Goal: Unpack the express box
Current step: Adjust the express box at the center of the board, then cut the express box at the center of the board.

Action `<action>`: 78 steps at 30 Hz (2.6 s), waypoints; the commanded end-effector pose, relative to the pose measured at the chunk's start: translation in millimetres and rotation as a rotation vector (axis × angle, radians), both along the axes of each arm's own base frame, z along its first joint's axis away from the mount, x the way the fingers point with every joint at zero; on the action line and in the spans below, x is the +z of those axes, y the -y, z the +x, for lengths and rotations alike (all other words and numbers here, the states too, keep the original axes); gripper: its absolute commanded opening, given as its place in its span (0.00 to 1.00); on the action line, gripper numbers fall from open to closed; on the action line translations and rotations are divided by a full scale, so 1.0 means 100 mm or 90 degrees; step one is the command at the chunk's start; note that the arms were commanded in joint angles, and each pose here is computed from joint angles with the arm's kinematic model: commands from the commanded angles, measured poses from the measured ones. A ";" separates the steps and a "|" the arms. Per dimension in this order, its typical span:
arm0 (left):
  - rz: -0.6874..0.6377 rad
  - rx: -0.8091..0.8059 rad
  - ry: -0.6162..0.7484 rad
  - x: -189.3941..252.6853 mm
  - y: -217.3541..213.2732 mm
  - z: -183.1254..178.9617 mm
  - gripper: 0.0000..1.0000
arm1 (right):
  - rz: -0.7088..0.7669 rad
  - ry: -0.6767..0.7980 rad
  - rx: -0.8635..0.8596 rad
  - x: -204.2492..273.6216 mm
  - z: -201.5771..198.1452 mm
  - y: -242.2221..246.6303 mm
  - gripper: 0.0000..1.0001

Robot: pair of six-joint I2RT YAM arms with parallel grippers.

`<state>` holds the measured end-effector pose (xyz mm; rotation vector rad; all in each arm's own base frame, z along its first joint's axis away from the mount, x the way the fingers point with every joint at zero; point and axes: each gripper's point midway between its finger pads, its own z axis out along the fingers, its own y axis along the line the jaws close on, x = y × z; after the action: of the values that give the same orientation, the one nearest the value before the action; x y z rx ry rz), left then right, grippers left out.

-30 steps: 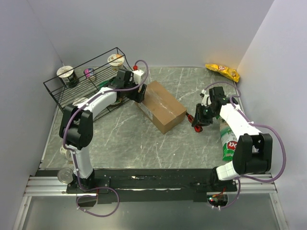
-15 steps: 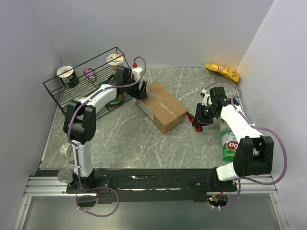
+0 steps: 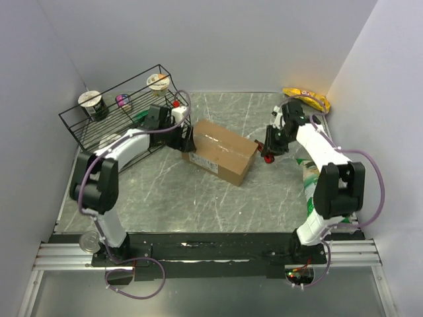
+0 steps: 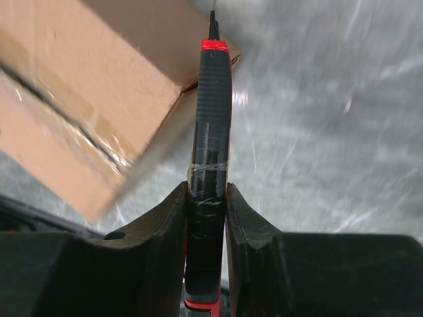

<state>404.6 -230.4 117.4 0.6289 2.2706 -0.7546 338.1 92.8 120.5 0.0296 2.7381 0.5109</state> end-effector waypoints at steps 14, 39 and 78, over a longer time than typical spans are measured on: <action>0.008 -0.261 -0.036 0.23 -0.11 -1.41 0.80 | 0.057 0.081 0.088 0.23 0.84 -0.85 0.00; -0.021 -0.416 0.283 1.05 0.47 -0.65 0.77 | -0.226 0.296 0.051 0.52 0.17 0.77 0.00; -0.144 -0.475 0.452 1.88 0.60 -0.79 0.81 | -0.104 0.453 0.542 0.91 -0.49 -0.66 0.00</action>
<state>357.9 -262.9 274.3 1.2052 1.5321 -0.8627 293.2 138.4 150.0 -0.8005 2.3541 0.3319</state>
